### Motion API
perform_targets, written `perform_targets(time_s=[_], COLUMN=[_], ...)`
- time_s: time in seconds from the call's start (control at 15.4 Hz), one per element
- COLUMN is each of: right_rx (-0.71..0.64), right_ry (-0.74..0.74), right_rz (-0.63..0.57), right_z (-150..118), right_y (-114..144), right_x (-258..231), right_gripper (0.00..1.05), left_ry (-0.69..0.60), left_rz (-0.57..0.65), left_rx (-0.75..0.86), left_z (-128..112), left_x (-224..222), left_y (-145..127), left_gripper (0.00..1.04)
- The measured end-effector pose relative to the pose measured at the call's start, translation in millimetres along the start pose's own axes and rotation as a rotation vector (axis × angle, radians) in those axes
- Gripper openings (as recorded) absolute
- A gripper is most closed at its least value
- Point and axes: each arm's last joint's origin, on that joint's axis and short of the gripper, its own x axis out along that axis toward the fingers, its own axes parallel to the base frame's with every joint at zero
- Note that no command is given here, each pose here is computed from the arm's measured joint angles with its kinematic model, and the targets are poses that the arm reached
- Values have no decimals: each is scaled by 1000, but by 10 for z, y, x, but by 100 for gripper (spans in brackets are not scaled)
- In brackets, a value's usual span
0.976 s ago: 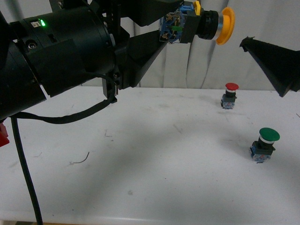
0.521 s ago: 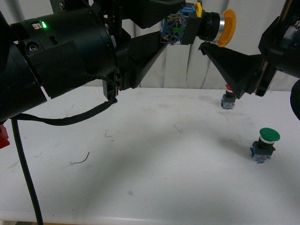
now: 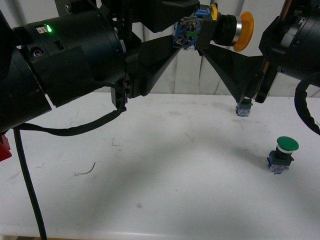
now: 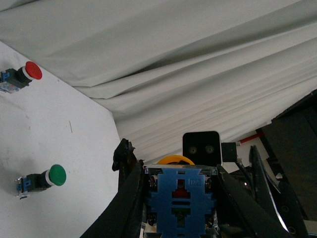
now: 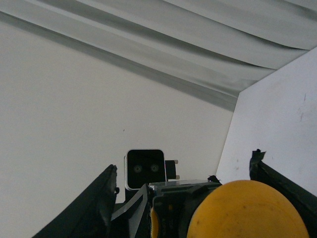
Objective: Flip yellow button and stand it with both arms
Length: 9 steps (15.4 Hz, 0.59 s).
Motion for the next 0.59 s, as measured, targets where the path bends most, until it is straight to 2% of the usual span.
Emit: perform_targets(time_s=[0.26, 0.39, 0.59], right_rx=[4, 5, 3], right_ry=[-14, -16, -19], right_rz=[-4, 4, 2], right_z=[3, 12, 23], right_y=[-16, -5, -8], right_x=[44, 52, 45], right_gripper=[43, 36, 36], left_ry=[-1, 1, 1], left_rz=[-5, -4, -3], left_rx=[-7, -31, -31], left_z=[-3, -1, -1], left_x=[1, -1, -1], left_y=[-6, -3, -3], left_gripper=[33, 33, 33])
